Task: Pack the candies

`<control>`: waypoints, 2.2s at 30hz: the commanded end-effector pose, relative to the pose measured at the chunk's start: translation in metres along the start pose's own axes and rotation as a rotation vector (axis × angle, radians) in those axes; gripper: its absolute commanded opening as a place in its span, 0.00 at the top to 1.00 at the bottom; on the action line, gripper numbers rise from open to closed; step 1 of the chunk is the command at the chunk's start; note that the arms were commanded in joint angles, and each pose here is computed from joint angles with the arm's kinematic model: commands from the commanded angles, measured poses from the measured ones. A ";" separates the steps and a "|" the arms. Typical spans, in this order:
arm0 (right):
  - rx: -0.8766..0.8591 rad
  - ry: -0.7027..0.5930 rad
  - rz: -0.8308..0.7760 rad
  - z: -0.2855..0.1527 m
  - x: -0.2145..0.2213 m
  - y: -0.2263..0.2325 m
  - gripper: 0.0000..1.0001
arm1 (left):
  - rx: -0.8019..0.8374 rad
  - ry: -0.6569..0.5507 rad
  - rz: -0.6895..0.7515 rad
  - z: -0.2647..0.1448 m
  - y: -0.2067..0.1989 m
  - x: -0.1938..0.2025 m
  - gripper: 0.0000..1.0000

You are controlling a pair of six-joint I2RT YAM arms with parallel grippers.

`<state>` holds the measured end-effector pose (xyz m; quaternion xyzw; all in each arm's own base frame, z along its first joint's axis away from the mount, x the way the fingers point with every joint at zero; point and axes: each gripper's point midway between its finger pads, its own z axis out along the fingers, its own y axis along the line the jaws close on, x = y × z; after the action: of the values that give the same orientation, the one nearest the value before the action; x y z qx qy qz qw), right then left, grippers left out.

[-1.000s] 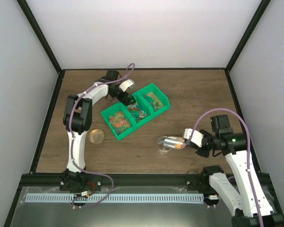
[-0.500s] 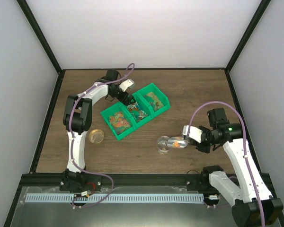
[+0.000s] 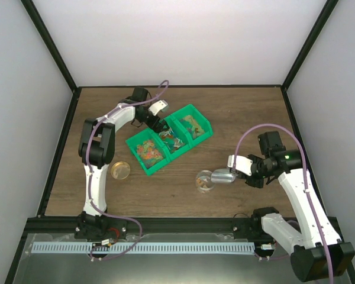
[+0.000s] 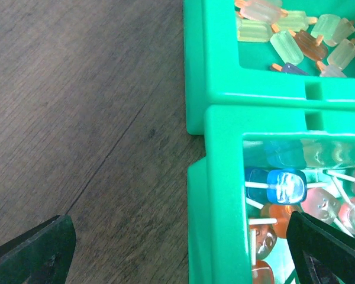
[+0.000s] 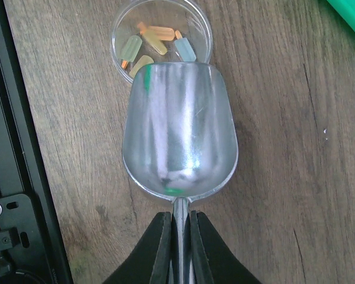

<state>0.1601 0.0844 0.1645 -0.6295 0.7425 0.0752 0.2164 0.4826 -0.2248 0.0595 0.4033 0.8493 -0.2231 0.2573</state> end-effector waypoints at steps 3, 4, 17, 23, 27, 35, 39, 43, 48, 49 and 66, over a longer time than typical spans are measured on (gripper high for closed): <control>0.058 -0.023 0.006 -0.020 -0.016 -0.016 0.99 | 0.039 0.042 0.050 -0.004 -0.009 0.002 0.04; 0.061 -0.046 0.038 -0.024 -0.023 -0.020 0.99 | 0.048 0.053 0.042 -0.003 -0.010 0.005 0.07; 0.084 -0.154 0.764 -0.026 -0.080 -0.140 0.99 | 0.079 -0.019 -0.077 -0.011 -0.026 0.002 0.37; 0.052 -0.167 0.765 -0.006 -0.115 -0.160 0.99 | 0.077 -0.013 -0.087 -0.010 -0.034 0.006 0.40; 0.007 -0.188 0.819 0.006 -0.131 -0.174 0.99 | 0.059 -0.009 -0.090 -0.009 -0.036 0.008 0.41; -0.060 -0.111 0.995 0.052 -0.123 -0.188 0.99 | 0.016 -0.013 -0.110 -0.014 -0.033 0.009 0.42; -0.116 -0.115 1.034 0.066 -0.129 -0.191 0.99 | 0.013 -0.015 -0.120 -0.014 -0.031 0.008 0.42; -0.052 -0.074 1.084 0.080 -0.121 -0.211 0.99 | 0.003 -0.012 -0.118 -0.014 -0.030 0.009 0.42; -0.021 -0.034 1.140 0.093 -0.116 -0.226 0.99 | -0.005 -0.016 -0.110 -0.013 -0.028 0.008 0.45; -0.037 -0.028 1.148 0.096 -0.116 -0.224 0.99 | -0.006 -0.018 -0.109 -0.013 -0.028 0.008 0.46; -0.043 0.112 1.176 0.134 -0.095 -0.210 0.99 | -0.008 -0.014 -0.093 -0.005 -0.023 0.008 0.58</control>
<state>0.4015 0.1807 0.1298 -0.1213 0.9698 0.1896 0.0936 0.4563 -0.2287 0.0622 0.3547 0.8697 -0.2355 0.2498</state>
